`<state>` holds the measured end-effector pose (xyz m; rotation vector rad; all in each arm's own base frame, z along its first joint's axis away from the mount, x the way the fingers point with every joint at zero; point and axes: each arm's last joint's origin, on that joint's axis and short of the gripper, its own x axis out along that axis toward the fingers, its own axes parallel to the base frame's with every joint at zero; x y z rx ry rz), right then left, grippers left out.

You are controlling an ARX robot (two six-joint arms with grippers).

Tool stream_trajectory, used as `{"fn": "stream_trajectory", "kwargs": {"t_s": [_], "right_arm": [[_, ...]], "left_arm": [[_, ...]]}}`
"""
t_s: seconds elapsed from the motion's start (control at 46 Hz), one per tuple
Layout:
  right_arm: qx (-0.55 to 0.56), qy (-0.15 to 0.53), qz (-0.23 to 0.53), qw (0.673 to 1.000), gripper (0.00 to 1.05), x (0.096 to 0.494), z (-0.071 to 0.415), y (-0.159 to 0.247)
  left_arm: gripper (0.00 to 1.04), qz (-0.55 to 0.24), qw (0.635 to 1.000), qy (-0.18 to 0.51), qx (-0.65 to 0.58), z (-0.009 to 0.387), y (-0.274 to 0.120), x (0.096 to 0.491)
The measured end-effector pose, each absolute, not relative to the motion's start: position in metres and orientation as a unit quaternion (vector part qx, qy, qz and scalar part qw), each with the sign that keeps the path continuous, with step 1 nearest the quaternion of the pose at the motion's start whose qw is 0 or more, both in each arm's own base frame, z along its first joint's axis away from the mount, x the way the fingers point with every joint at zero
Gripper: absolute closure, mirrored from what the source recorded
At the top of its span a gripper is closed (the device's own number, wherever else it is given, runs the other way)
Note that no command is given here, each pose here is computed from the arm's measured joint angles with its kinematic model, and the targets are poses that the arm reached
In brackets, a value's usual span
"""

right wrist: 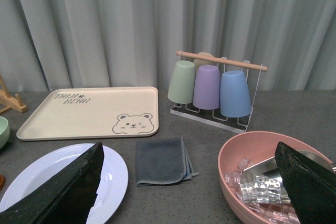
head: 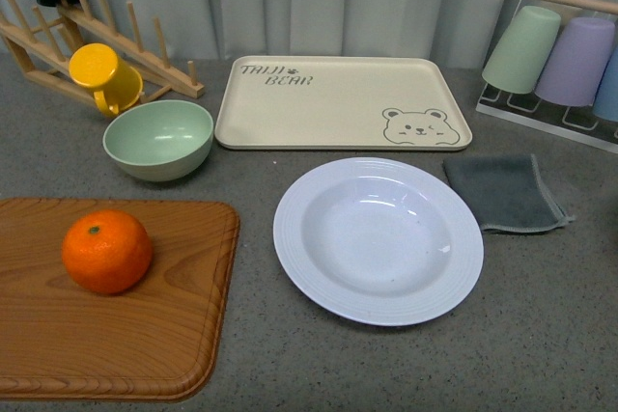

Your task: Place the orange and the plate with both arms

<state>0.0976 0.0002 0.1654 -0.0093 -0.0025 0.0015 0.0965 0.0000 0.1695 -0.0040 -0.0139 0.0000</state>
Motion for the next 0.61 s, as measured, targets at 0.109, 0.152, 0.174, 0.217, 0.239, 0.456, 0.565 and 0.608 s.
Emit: {"fn": "stream_trajectory", "kwargs": {"t_s": [0.109,0.152,0.174,0.217,0.239,0.456,0.565,0.608], "right_arm": [[-0.005,-0.001,0.001,1.0,0.09,0.0976,0.1654,0.0002],[-0.005,-0.001,0.001,1.0,0.09,0.0976,0.1654,0.0002],[-0.005,-0.001,0.001,1.0,0.09,0.0976,0.1654,0.0002],[-0.005,-0.001,0.001,1.0,0.09,0.0976,0.1654,0.0002],[-0.005,-0.001,0.001,1.0,0.09,0.0976,0.1654,0.0002],[-0.005,-0.001,0.001,1.0,0.09,0.0976,0.1654,0.0002],[-0.005,-0.001,0.001,1.0,0.09,0.0976,0.1654,0.0002],[-0.005,-0.001,0.001,1.0,0.09,0.0976,0.1654,0.0002]], "left_arm": [[0.06,0.0,1.0,-0.007,-0.002,0.1695,0.0,0.0965],[0.06,0.0,1.0,-0.007,-0.002,0.1695,0.0,0.0965],[0.06,0.0,1.0,-0.007,-0.002,0.1695,0.0,0.0965],[0.06,0.0,1.0,-0.007,-0.002,0.1695,0.0,0.0965],[0.06,0.0,1.0,-0.007,-0.002,0.1695,0.0,0.0965],[0.06,0.0,1.0,-0.007,-0.002,0.1695,0.0,0.0965],[0.06,0.0,1.0,-0.007,-0.002,0.1695,0.0,0.0965],[0.06,0.0,1.0,-0.007,-0.002,0.1695,0.0,0.0965]]}}
